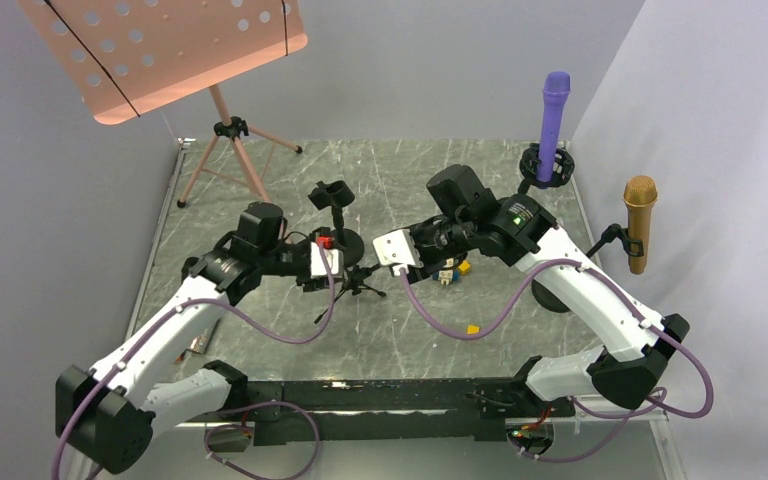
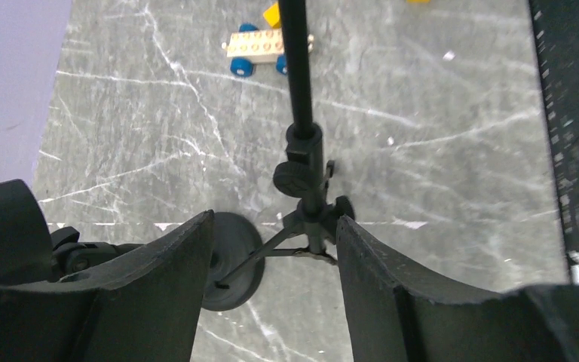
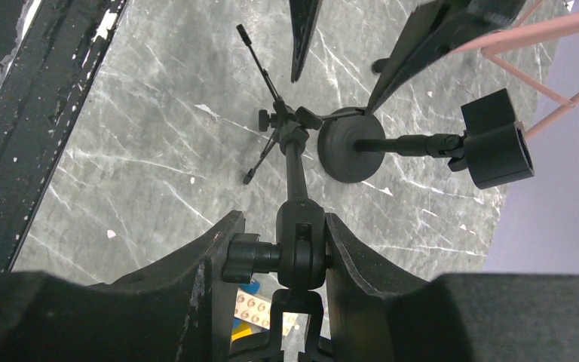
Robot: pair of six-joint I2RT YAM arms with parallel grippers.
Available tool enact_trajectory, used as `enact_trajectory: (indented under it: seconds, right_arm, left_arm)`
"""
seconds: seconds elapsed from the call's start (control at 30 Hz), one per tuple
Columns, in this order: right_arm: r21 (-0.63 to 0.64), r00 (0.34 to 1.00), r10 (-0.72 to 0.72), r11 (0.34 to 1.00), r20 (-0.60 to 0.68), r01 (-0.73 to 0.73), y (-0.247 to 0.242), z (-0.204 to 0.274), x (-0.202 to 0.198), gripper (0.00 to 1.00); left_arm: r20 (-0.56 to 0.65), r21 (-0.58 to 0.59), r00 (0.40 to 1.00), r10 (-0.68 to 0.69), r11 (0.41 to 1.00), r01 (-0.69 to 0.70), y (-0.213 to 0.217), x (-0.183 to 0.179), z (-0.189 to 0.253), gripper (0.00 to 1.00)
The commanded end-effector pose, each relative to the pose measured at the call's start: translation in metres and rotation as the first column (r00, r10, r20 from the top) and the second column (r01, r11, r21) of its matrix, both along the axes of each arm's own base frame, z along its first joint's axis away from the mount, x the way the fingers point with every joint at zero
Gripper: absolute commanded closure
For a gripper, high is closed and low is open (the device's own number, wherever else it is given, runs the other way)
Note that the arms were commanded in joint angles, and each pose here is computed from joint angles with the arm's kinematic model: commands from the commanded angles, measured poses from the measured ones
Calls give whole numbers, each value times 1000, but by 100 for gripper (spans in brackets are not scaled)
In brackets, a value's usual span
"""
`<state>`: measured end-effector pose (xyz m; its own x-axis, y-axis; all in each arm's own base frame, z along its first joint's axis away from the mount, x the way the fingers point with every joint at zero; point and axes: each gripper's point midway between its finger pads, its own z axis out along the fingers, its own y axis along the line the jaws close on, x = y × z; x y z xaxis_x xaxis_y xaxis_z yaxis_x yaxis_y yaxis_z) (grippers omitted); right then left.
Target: Remove the microphone from the stand
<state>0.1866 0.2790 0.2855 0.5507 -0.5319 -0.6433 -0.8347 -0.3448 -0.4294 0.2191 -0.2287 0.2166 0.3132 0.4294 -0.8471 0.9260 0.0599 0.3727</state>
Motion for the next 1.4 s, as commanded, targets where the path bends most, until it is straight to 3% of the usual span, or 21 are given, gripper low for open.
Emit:
enact_trajectory:
  seconds: [0.0,0.2,0.4,0.63,0.83,0.9,1.0,1.1,1.17,1.23,1.3,1.37]
  right_arm:
    - [36,999,-13,999,32,12,6,17,5,94]
    - [31,999,-14,999,44,12,4,19,4,94]
    - [35,998,-13,999,54,11,3,22,4,94]
    - [37,998,-11,999,58,9,4,23,3,94]
    - [35,998,-12,999,61,10,4,24,4,94]
    - [34,998,-11,999,64,9,4,24,4,94]
    - [28,998,-11,1000,65,9,3,23,4,94]
    - [27,997,-14,1000,71,12,2,23,4,94]
    - [26,997,-14,1000,74,12,1,23,4,94]
    - [25,997,-14,1000,73,12,1,21,5,94]
    - [27,997,-12,1000,73,10,2,20,5,94]
    - [26,997,-10,1000,72,9,3,19,5,94]
  left_arm:
    - [200,37,977,-79,997,73,-16,21,15,37]
    - [220,108,957,-189,980,169,-34,4,-4,41]
    - [260,166,950,-175,977,135,-36,5,-16,57]
    - [284,195,950,-132,978,78,-30,14,-17,53]
    - [266,185,956,-123,980,75,-31,14,-16,68]
    - [241,174,963,-119,982,78,-33,12,-13,78]
    - [148,143,985,-94,987,72,-36,7,-6,100]
    - [-114,60,993,-20,998,27,-44,-2,16,100]
    - [-454,-6,891,19,1000,-25,-50,-12,27,100]
    - [-720,-47,693,24,995,-83,-54,-18,35,100]
    - [-866,-128,500,-24,976,-175,-53,-9,47,100]
    - [-932,-180,349,-103,964,-196,-47,-10,48,100]
